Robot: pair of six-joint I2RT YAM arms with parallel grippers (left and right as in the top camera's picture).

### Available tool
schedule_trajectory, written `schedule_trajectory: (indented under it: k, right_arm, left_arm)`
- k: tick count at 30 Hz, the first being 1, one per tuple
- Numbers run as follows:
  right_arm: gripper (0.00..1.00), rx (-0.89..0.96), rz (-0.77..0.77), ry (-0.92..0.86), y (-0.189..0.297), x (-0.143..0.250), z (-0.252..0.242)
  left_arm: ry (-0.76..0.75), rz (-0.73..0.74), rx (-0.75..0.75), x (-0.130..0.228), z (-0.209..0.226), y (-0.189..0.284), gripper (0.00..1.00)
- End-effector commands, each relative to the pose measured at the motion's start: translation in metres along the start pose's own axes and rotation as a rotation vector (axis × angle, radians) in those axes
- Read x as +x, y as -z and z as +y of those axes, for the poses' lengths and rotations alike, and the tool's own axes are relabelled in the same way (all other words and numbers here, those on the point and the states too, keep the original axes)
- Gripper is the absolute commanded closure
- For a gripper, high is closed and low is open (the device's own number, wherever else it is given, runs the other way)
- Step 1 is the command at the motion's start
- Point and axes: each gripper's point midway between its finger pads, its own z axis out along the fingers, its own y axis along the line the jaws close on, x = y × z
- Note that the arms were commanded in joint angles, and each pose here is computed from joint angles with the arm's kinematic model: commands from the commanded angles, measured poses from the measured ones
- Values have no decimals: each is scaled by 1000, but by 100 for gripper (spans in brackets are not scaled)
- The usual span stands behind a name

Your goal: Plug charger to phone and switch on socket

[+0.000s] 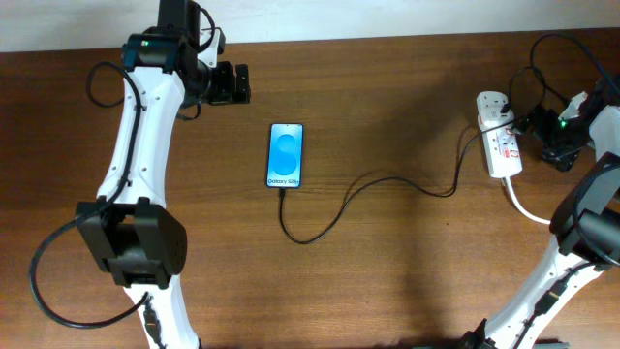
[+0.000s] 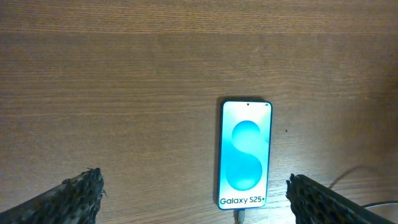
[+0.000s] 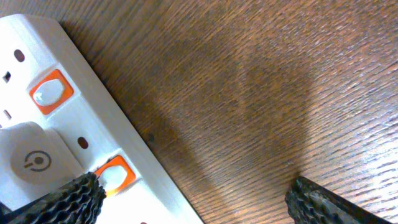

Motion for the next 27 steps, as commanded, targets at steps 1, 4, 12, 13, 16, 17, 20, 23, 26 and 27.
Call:
schedule_trajectory:
  k: [1,4,12,13,16,17,20,23,26,27]
  right_arm:
    - [2,-4,120,-24,-33,34,-10]
    - [2,51,118,-26,-33,35,-20]
    - [2,253,100,41,-43,43,-8]
    - [1,239,102,38,-43,43,-7]
    - [2,199,106,-11,-41,41,-11]
    - [2,199,103,-24,-40,40,-13]
    - [2,203,101,-30,-40,40,-14]
    - [2,217,90,-56,-40,38,-15]
    - [2,217,98,-36,-42,41,-12]
    - [2,217,102,-23,-43,43,-7]
  left_arm:
    - [-2,12,6,2,0,-5,1]
    - [-3,14,19,2,-2,-5,1]
    - [-3,13,21,2,-3,-5,0]
    - [-3,14,21,2,-3,-5,1]
    - [-3,13,21,2,-3,-5,1]
    - [-3,14,21,2,-3,-5,1]
    - [-3,14,21,2,-3,-5,1]
    - [-3,14,21,2,-3,-5,1]
    - [-3,14,22,2,-3,-5,1]
    - [-3,14,22,2,-3,-5,1]
